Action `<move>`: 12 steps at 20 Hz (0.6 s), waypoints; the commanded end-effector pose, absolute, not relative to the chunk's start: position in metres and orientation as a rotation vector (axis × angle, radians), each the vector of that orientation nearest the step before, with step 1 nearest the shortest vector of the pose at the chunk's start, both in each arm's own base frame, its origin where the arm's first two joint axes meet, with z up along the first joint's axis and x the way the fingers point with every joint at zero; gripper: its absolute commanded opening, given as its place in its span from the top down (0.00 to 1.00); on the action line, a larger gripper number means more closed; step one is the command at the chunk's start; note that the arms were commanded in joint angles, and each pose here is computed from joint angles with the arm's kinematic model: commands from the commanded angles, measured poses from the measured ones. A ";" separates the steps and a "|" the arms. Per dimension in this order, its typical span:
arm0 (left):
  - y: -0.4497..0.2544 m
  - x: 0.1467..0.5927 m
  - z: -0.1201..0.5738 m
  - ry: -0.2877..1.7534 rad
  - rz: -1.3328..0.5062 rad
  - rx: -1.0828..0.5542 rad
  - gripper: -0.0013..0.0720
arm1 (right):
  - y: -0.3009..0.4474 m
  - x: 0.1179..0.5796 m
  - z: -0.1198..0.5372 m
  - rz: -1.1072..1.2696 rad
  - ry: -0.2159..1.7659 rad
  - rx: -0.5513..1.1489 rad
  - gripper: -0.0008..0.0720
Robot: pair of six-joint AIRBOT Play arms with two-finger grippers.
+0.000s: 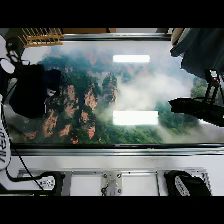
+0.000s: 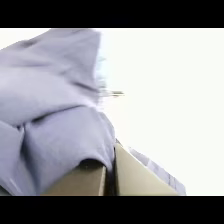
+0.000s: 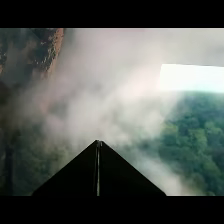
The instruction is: Fold the clothes and pants, and hang the long-sleeved shirts on hangers.
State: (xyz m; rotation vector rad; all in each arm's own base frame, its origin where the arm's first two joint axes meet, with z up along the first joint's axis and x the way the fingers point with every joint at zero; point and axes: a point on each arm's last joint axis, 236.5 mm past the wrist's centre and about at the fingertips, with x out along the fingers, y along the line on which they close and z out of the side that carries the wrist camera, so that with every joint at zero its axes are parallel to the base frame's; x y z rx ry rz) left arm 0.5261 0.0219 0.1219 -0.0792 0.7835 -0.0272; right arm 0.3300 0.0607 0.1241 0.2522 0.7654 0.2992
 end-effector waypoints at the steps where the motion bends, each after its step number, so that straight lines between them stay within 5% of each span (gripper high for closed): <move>1: -0.113 0.479 0.180 0.689 -0.294 0.044 0.97 | 0.061 0.330 0.124 0.300 0.766 0.253 0.96; 11: -0.347 0.234 0.069 0.898 -0.956 0.381 0.97 | 0.064 0.330 0.126 0.310 0.762 0.270 0.96; 12: -0.356 0.216 0.059 0.924 -0.973 0.367 0.85 | 0.064 0.330 0.126 0.310 0.762 0.270 0.96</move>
